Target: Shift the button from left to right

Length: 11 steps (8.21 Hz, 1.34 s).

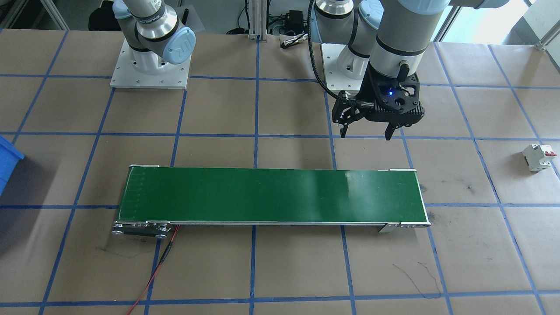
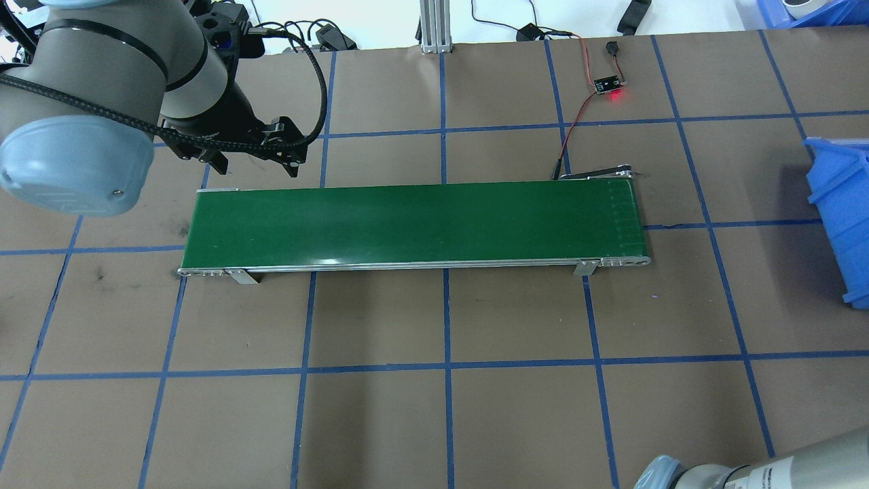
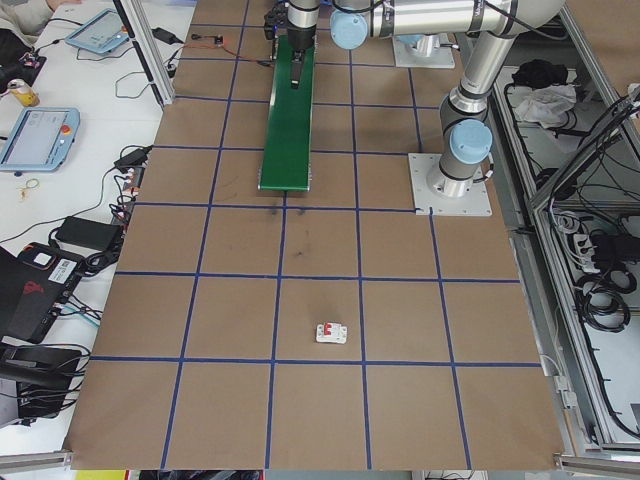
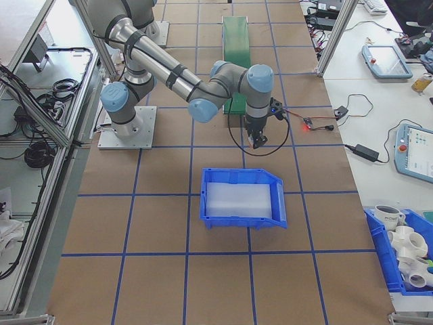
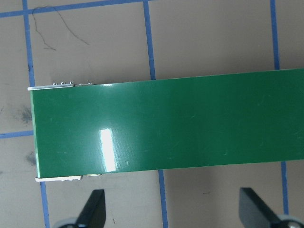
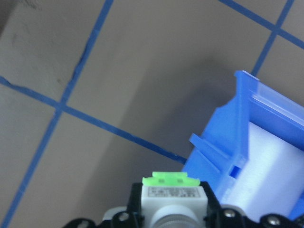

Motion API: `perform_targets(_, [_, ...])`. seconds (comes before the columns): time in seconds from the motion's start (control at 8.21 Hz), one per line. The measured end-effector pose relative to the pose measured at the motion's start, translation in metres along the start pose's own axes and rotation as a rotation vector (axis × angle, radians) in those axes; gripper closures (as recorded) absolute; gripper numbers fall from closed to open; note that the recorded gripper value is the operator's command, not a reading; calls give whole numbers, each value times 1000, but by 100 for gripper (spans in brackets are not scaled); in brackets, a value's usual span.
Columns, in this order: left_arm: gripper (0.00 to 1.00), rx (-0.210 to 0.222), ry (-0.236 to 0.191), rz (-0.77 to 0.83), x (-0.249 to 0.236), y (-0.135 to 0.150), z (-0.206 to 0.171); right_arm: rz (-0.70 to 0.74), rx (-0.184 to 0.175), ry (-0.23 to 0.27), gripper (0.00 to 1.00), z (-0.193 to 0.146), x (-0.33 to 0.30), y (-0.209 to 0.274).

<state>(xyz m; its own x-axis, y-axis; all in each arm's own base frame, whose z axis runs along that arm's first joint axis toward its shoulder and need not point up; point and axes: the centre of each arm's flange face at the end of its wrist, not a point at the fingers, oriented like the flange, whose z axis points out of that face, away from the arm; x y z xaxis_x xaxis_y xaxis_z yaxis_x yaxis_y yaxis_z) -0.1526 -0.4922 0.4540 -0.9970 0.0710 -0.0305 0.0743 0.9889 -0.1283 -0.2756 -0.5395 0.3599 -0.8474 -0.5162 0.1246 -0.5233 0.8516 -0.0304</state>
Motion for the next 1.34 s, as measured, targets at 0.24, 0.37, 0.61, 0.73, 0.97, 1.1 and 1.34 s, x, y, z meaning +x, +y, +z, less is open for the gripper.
perform_targets(0.24, [0,12,59,-18,6,-1,-3,-167,34,14,92,27,46,45])
perform_targets(0.37, [0,10,93,-34,10,0,-3,-260,46,15,91,50,62,58])
perform_targets(0.61, [0,3,112,-43,12,-1,1,-431,54,-9,84,99,76,68])
perform_targets(0.73, [0,7,111,-44,12,-1,-1,-501,54,-26,67,121,79,70])
perform_targets(0.97, [0,11,109,-46,11,1,-3,-607,54,-57,21,150,80,73])
perform_targets(1.1, [0,9,106,-47,11,1,-1,-639,53,-65,0,155,79,74])
perform_targets(1.34, [0,-2,96,-60,11,-1,3,-661,44,-56,0,147,78,76])
